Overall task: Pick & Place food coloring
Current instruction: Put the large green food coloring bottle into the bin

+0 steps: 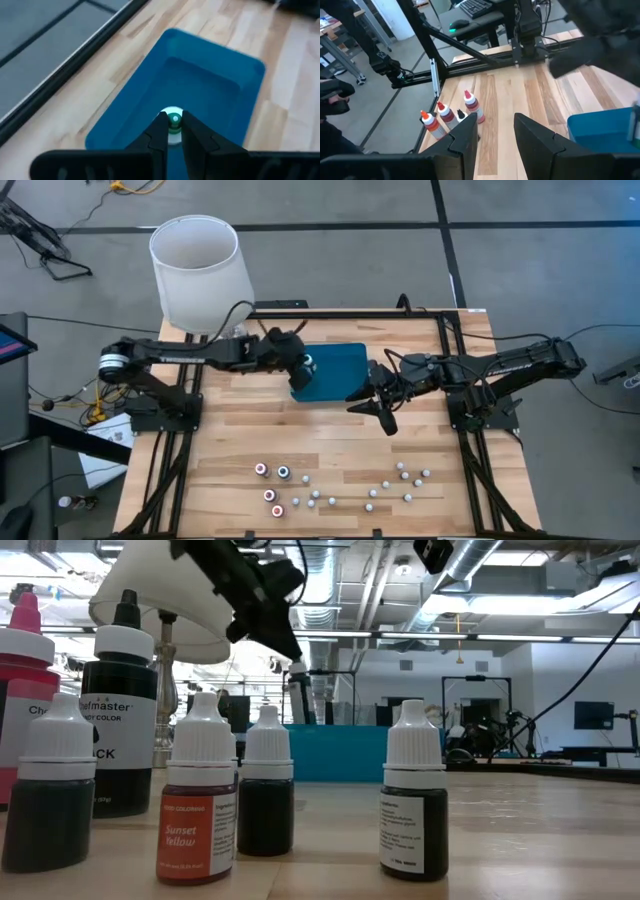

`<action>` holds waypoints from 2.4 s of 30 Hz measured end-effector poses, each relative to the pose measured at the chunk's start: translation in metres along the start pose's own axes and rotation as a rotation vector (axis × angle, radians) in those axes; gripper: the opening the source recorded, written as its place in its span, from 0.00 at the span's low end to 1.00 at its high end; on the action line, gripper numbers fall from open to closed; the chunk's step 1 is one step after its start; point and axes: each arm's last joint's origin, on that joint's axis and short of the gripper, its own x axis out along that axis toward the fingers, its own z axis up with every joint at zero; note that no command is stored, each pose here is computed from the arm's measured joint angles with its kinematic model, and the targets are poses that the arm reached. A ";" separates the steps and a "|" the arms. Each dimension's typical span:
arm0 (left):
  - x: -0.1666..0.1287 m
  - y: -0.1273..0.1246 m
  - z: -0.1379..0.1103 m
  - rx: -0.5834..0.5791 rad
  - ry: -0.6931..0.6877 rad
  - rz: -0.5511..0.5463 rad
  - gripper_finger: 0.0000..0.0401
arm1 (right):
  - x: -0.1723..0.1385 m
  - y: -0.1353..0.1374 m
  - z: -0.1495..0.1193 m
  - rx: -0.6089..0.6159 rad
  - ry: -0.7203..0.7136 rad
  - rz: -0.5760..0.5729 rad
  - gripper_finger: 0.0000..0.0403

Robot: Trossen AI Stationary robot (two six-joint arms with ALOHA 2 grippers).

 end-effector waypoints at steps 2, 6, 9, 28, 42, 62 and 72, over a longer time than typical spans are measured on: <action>0.008 0.003 0.006 0.011 0.011 0.020 0.06 | 0.000 0.000 0.000 0.000 0.001 0.000 0.29; 0.023 0.010 0.012 0.041 0.072 0.060 0.06 | 0.000 0.000 0.000 0.000 0.003 -0.001 0.29; 0.034 0.015 0.012 0.056 0.129 0.077 0.06 | 0.000 0.000 0.000 -0.001 0.003 -0.001 0.29; 0.042 0.036 0.007 0.066 0.201 0.139 0.06 | 0.000 0.000 -0.001 -0.001 0.013 -0.003 0.29; 0.049 0.038 -0.008 0.061 0.210 0.150 0.06 | 0.000 0.000 -0.001 -0.001 0.014 -0.003 0.29; 0.049 0.038 -0.009 0.069 0.208 0.159 0.17 | 0.000 0.000 -0.002 0.000 0.014 -0.003 0.29; 0.044 0.039 -0.002 0.086 0.180 0.187 0.26 | 0.000 0.000 -0.002 0.000 0.018 -0.004 0.29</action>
